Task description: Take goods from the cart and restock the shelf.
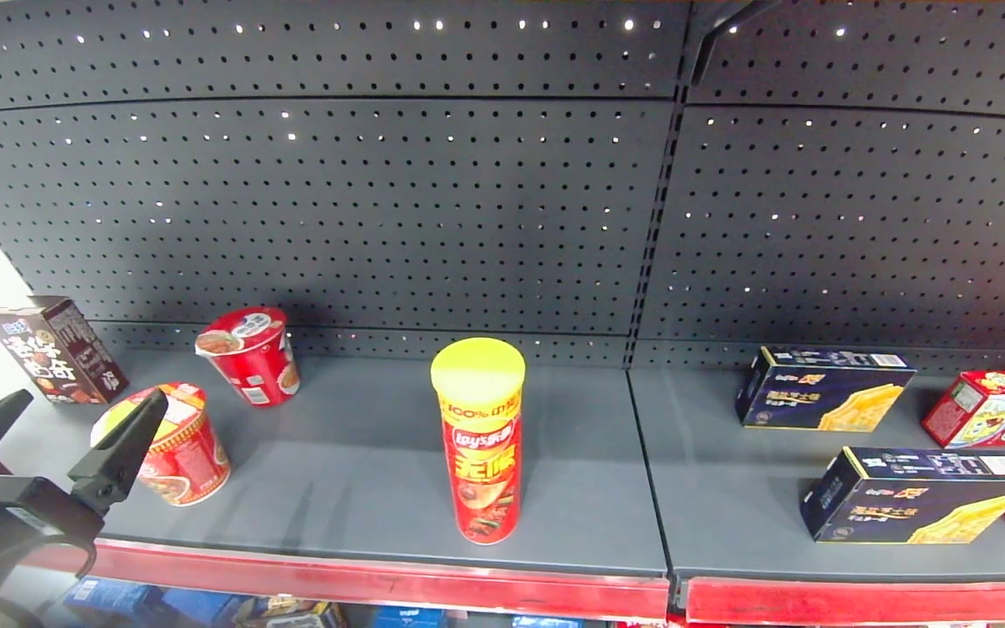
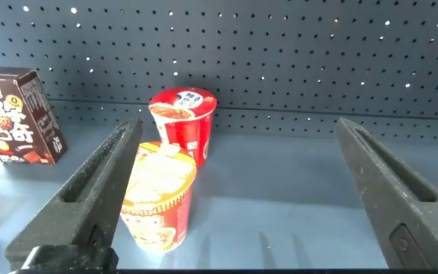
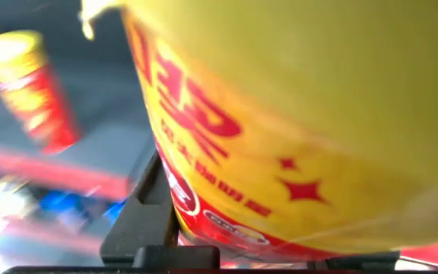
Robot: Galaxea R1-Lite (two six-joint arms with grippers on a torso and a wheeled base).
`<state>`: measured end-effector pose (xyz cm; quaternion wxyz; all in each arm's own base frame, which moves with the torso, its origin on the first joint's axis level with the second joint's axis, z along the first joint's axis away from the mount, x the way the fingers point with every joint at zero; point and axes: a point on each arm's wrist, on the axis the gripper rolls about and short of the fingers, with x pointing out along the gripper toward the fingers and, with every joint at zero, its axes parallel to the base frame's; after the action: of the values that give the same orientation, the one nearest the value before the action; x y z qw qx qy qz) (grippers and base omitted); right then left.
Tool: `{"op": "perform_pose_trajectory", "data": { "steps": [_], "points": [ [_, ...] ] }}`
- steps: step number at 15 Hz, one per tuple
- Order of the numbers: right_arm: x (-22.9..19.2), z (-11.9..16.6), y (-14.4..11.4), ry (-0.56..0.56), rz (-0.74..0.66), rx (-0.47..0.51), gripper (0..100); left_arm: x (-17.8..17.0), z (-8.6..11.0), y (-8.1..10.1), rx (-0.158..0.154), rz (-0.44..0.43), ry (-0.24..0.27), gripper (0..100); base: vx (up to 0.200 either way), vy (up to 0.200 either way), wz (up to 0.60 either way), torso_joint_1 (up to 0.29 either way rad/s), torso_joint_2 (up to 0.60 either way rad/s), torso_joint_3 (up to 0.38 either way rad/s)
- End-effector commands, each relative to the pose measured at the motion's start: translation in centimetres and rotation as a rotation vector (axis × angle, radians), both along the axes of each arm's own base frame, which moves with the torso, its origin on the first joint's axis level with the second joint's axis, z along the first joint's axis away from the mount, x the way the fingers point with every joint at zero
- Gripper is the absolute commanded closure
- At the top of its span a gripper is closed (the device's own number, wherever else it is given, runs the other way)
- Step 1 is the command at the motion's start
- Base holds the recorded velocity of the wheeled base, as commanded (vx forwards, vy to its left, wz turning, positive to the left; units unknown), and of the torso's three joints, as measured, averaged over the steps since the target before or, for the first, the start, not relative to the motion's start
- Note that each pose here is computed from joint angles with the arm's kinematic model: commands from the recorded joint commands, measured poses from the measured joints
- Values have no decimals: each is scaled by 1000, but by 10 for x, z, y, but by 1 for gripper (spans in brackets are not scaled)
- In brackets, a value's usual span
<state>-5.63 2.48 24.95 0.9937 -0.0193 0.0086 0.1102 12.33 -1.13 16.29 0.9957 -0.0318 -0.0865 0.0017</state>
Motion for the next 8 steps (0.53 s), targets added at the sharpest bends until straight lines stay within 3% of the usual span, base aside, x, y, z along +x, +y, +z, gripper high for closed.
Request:
{"op": "perform_pose_trajectory", "data": {
  "steps": [1,5,8],
  "points": [
    [-8,-8,3,38,117,14,100,3,-2,0,5,1,16,0,0,0,0,0,0,0],
    [-5,-12,7,88,490,43,100,4,-3,0,34,4,26,0,0,0,0,0,0,0],
    [20,-23,2,182,544,58,100,13,-4,-2,39,-16,43,0,0,0,0,0,0,0]
  ]
}}
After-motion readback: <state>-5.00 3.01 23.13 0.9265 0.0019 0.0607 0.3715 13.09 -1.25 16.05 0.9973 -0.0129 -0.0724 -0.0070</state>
